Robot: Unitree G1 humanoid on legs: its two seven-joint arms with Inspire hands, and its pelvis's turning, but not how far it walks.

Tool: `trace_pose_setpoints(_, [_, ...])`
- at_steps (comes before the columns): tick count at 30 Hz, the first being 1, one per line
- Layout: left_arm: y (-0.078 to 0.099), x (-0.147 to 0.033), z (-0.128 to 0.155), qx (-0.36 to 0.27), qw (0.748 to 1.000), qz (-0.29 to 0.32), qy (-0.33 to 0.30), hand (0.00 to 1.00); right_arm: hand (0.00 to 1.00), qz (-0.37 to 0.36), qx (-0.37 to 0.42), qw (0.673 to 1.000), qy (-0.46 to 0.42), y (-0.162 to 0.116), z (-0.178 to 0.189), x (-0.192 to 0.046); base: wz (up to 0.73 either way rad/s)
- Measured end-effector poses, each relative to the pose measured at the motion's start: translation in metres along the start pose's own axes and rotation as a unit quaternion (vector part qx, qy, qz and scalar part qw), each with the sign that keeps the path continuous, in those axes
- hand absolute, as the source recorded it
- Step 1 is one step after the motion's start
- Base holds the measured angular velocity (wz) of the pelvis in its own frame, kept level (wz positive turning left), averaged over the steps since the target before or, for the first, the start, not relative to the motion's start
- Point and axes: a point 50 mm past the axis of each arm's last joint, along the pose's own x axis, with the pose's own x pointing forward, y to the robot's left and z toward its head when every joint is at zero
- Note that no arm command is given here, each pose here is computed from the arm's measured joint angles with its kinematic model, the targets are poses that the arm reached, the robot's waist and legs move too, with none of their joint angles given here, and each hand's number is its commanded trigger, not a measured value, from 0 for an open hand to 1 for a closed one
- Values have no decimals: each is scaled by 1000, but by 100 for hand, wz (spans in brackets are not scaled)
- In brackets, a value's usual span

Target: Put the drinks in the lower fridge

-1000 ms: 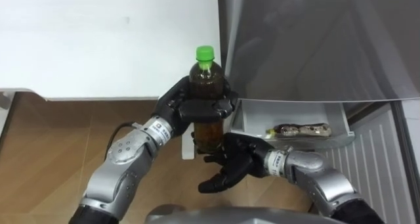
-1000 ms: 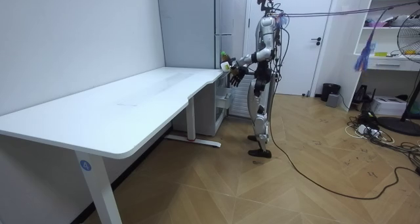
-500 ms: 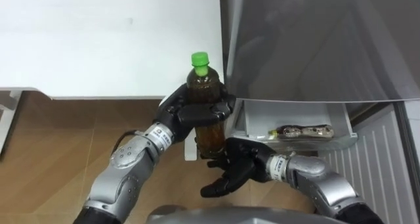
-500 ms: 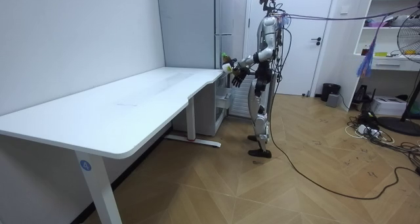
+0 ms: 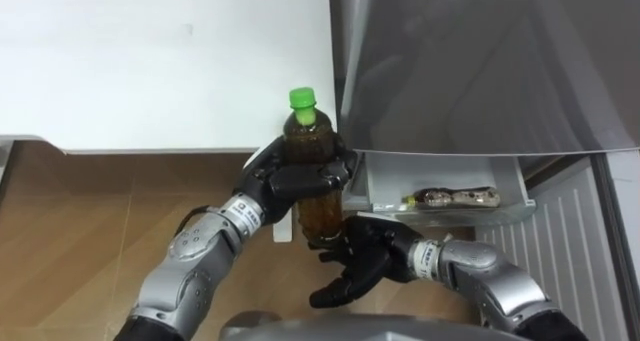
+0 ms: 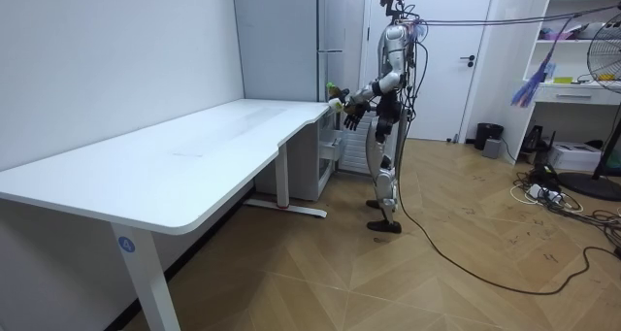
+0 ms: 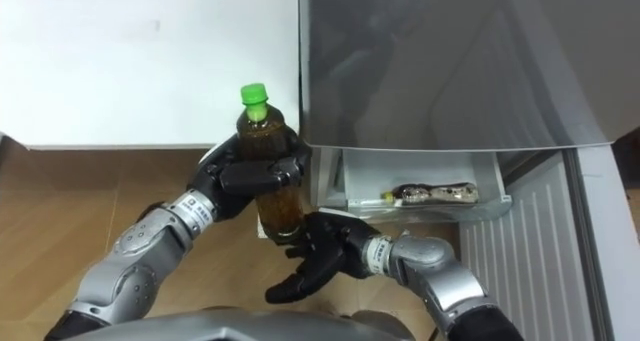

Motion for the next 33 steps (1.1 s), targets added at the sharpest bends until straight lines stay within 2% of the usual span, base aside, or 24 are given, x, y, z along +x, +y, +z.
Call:
trace_pose_setpoints(12, [6, -1, -7, -45, 999, -9, 3, 100, 0, 7, 18, 1000, -1, -1, -3, -4, 3])
trace_pose_setpoints(18, [0, -2, -26, -62, 996, -34, 52, 100, 0, 15, 45, 998, -37, -2, 5, -5, 2])
trace_pose_setpoints(33, [5, -8, -26, -41, 994, -66, 72, 100, 0, 28, 76, 996, -43, 1, 0, -6, -1])
